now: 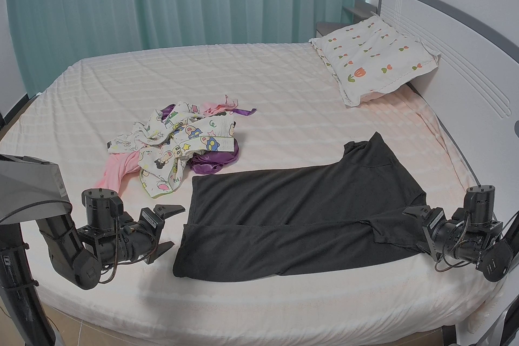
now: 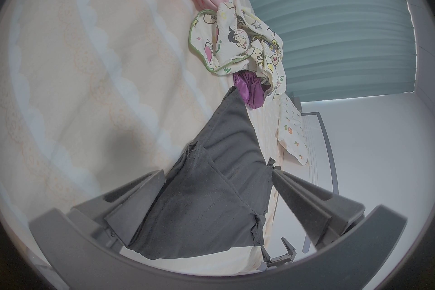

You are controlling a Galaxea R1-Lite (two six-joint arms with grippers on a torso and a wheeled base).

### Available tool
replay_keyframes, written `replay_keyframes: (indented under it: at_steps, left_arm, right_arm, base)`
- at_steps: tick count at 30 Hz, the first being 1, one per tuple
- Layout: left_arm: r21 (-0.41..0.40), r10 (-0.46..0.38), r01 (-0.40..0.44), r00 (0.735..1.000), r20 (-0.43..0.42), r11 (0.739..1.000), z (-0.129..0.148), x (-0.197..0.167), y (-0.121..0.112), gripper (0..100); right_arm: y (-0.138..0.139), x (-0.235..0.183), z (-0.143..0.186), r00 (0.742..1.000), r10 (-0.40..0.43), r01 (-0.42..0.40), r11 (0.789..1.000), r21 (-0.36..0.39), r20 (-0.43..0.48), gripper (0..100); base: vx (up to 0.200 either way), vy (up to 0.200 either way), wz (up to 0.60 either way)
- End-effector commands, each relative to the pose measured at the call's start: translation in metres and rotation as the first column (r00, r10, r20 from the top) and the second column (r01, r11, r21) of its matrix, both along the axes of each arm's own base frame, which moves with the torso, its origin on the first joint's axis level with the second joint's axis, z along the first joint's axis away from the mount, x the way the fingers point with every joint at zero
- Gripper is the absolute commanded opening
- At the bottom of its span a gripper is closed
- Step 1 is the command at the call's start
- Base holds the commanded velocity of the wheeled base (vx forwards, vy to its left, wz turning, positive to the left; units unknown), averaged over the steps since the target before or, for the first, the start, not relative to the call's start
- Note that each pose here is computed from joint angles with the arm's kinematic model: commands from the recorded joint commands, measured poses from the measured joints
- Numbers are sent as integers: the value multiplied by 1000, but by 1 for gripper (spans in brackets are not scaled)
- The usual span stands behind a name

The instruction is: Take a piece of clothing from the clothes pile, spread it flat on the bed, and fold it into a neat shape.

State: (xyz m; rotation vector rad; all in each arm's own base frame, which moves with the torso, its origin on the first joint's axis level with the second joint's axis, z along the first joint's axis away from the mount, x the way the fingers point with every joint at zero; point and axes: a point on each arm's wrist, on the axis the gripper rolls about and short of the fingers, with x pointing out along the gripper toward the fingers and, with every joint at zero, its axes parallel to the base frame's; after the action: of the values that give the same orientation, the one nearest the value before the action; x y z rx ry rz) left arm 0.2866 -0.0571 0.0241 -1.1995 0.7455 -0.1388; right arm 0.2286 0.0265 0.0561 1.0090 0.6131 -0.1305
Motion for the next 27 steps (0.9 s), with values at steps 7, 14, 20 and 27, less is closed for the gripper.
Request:
replay_keyframes:
  at_steps: [7, 14, 20, 27]
  left_arm:
    - [3, -3, 3, 1000, 5, 1000, 1, 0, 0, 100]
    - [2, -3, 3, 1000, 7, 1000, 1, 0, 0, 100]
    - [2, -3, 3, 1000, 7, 1000, 1, 0, 0, 100]
    - [2, -3, 3, 1000, 7, 1000, 1, 0, 0, 100]
  right_arm:
    - [24, 13, -21, 999, -36, 36, 999, 26, -8, 100]
    - [30, 9, -28, 1000, -28, 29, 1000, 6, -12, 100]
    - [30, 9, -27, 999, -32, 32, 999, 9, -10, 100]
    - [30, 7, -31, 999, -33, 33, 999, 7, -31, 100]
  base:
    - [0, 0, 0]
    - [0, 0, 0]
    - [0, 0, 0]
    - [0, 0, 0]
